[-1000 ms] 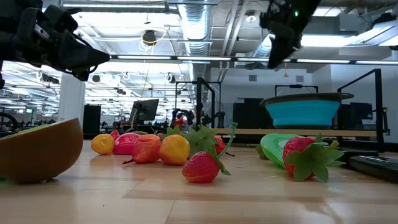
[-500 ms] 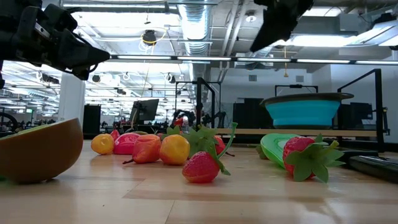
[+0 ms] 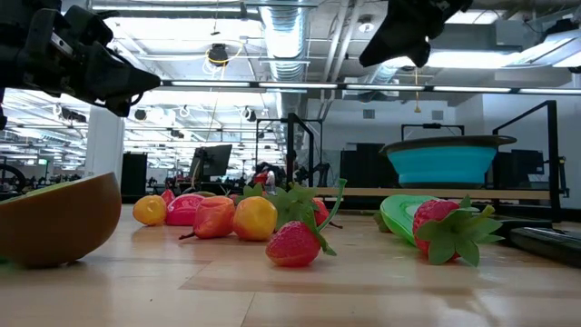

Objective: Pick & Place Fruit
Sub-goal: Put the half green pear into the blue colander

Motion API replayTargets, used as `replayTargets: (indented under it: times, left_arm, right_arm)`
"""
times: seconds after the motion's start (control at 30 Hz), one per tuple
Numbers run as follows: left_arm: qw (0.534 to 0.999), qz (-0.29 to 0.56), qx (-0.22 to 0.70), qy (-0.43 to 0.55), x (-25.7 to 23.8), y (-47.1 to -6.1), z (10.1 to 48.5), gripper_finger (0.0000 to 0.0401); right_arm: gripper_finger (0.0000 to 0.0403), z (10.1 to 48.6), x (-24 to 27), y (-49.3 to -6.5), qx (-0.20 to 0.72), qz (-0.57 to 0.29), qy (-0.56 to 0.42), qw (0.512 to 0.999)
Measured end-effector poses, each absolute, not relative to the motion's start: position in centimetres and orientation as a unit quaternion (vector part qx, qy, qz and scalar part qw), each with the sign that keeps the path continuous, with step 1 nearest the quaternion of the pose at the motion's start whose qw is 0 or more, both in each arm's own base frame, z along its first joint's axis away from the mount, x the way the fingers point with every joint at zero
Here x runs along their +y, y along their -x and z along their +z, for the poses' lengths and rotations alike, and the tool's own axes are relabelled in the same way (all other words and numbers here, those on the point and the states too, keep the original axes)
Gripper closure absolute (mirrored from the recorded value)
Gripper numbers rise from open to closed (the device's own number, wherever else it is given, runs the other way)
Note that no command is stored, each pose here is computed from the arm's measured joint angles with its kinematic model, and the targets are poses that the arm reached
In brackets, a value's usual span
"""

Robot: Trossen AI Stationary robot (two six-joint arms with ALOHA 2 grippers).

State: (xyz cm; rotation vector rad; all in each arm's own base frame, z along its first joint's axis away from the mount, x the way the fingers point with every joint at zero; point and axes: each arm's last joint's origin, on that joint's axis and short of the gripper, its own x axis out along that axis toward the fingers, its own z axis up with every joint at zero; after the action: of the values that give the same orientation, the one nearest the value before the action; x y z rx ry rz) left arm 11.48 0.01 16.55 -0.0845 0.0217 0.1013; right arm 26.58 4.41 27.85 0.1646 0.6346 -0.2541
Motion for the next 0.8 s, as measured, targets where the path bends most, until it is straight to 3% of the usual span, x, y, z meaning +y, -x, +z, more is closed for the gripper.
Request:
replayTargets:
  times: [0.53,0.63,0.8]
  left_arm:
    - [0.998,0.050,0.010,0.043,0.0,-11.5,16.6,0.0400]
    - [0.998,0.051,0.011,0.042,0.0,-11.5,16.5,0.0400]
    - [0.998,0.051,0.012,0.042,0.0,-11.5,16.5,0.0400]
  right_arm:
    - [0.0396,25.1,7.8,-27.4,0.384,-0.038,-0.094,0.918]
    - [0.0380,23.6,8.1,-28.1,0.407,-0.042,-0.085,0.908]
    - [0.0309,22.3,8.4,-28.7,0.430,-0.033,-0.072,0.899]
